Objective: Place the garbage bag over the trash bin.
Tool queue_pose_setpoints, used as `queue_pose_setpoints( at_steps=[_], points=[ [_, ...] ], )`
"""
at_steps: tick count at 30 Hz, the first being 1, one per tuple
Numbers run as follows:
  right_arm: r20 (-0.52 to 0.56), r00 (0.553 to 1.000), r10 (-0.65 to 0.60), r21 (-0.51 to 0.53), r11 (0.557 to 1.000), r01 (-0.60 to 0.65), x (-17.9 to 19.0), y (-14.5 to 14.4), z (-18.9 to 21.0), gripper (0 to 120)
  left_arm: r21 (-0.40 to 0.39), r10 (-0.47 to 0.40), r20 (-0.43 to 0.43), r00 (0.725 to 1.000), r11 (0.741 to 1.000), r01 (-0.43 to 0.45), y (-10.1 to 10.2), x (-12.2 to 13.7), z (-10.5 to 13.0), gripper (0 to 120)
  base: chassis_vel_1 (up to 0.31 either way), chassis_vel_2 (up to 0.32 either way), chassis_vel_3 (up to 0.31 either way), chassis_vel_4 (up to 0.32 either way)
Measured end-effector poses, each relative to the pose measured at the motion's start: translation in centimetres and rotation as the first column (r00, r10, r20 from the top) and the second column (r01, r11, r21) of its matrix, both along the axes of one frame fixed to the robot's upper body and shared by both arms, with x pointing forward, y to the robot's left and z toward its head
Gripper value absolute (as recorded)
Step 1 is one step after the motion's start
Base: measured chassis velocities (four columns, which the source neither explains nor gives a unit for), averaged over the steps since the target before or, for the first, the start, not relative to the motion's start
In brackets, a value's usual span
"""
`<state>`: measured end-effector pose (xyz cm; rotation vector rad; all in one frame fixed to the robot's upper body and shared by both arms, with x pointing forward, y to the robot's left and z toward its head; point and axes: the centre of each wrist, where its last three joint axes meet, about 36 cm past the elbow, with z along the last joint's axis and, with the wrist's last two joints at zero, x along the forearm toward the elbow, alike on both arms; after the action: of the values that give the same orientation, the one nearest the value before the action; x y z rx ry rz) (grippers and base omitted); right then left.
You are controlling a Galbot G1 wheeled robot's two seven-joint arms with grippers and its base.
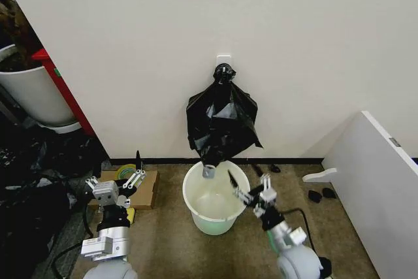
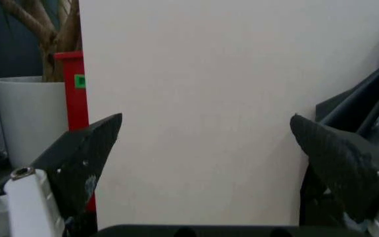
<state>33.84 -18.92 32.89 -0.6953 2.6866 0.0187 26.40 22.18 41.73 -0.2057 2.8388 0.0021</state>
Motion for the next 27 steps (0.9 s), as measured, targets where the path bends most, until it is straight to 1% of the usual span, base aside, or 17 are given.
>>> queue_pose_setpoints(
  at_steps=[3, 4, 7, 9, 10, 11, 12, 14, 15, 18, 19, 20, 21, 22, 23, 25, 27],
  points=[
    [0.071, 0.996, 0.054, -0.082, 0.995, -0.048, 0.7, 1.4, 0.6, 100, 0.008, 0.004, 0.000, 1.000, 1.000, -0.004, 0.3, 0.0, 0.0, 100, 0.000, 0.000, 0.000, 0.000],
    [0.071, 0.996, 0.054, -0.082, 0.995, -0.048, 0.7, 1.4, 0.6, 100, 0.008, 0.004, 0.000, 1.000, 1.000, -0.004, 0.3, 0.0, 0.0, 100, 0.000, 0.000, 0.000, 0.000],
    [0.159, 0.987, 0.035, -0.234, 0.972, 0.003, 2.0, 2.1, 0.8, 97, 0.011, 0.008, 0.000, 1.000, 1.000, -0.008, 0.4, 0.1, 0.0, 100, 0.000, 0.000, 0.000, 0.000],
    [0.169, 0.985, 0.027, -0.256, 0.966, 0.018, 2.2, 2.1, 0.9, 97, 0.011, 0.009, 0.000, 1.000, 1.000, -0.009, 0.4, 0.1, 0.0, 100, 0.000, 0.000, 0.000, 0.000],
    [0.184, 0.983, 0.012, -0.293, 0.955, 0.043, 2.5, 2.2, 1.0, 93, 0.011, 0.009, -0.001, 1.000, 1.000, -0.009, 0.4, 0.1, 0.0, 100, 0.000, 0.000, 0.000, 0.000],
    [0.198, 0.980, -0.003, -0.327, 0.943, 0.069, 2.8, 2.3, 1.2, 90, 0.011, 0.010, -0.001, 1.000, 1.000, -0.010, 0.5, 0.1, 0.0, 100, 0.000, 0.000, 0.000, 0.000],
    [0.224, 0.973, -0.050, -0.400, 0.906, 0.138, 3.8, 3.0, 1.8, 88, 0.012, 0.012, -0.004, 1.000, 1.000, -0.012, 0.4, 0.1, -0.1, 100, 0.000, 0.000, 0.000, 0.000],
    [0.209, 0.972, -0.112, -0.444, 0.874, 0.196, 4.4, 4.8, 2.4, 88, 0.014, 0.016, -0.010, 1.000, 1.000, -0.016, 0.4, 0.1, -0.3, 100, 0.000, 0.000, 0.000, 0.000],
    [0.209, 0.972, -0.112, -0.444, 0.874, 0.196, 4.4, 4.8, 2.4, 88, 0.014, 0.016, -0.010, 1.000, 1.000, -0.016, 0.4, 0.1, -0.3, 100, 0.000, 0.000, 0.000, 0.000],
    [0.230, 0.969, -0.087, -0.530, 0.824, 0.199, 4.8, 6.2, 1.9, 90, 0.014, 0.020, -0.015, 1.000, 1.000, -0.020, 0.3, 0.1, -0.5, 100, 0.000, 0.000, 0.000, 0.000],
    [0.230, 0.969, -0.087, -0.530, 0.824, 0.199, 4.8, 6.2, 1.9, 90, 0.014, 0.020, -0.015, 1.000, 1.000, -0.020, 0.3, 0.1, -0.5, 100, 0.000, 0.000, 0.000, 0.000],
    [0.254, 0.965, -0.061, -0.573, 0.794, 0.201, 5.1, 6.5, 1.4, 92, 0.015, 0.022, -0.017, 1.000, 1.000, -0.022, 0.3, 0.1, -0.6, 100, 0.000, 0.000, 0.000, 0.000],
    [0.254, 0.965, -0.061, -0.573, 0.794, 0.201, 5.1, 6.5, 1.4, 92, 0.015, 0.022, -0.017, 1.000, 1.000, -0.022, 0.3, 0.1, -0.6, 100, 0.000, 0.000, 0.000, 0.000],
    [0.272, 0.961, -0.042, -0.621, 0.756, 0.209, 5.6, 6.8, 0.7, 94, 0.013, 0.028, -0.018, 0.999, 1.000, -0.028, 0.3, 0.2, -0.7, 100, 0.000, 0.000, 0.000, 0.000],
    [0.272, 0.961, -0.042, -0.621, 0.756, 0.209, 5.6, 6.8, 0.7, 94, 0.013, 0.028, -0.018, 0.999, 1.000, -0.028, 0.3, 0.2, -0.7, 100, 0.000, 0.000, 0.000, 0.000],
    [0.283, 0.957, -0.067, -0.662, 0.708, 0.246, 6.4, 6.9, 0.5, 94, 0.012, 0.036, -0.023, 0.999, 0.999, -0.036, 0.3, 0.2, -0.9, 100, 0.000, 0.000, 0.000, 0.000],
    [0.284, 0.953, -0.111, -0.678, 0.679, 0.281, 6.8, 6.9, 0.8, 90, 0.008, 0.042, -0.025, 0.999, 0.999, -0.042, 0.3, 0.3, -1.0, 100, 0.000, 0.000, 0.000, 0.000]
  ],
)
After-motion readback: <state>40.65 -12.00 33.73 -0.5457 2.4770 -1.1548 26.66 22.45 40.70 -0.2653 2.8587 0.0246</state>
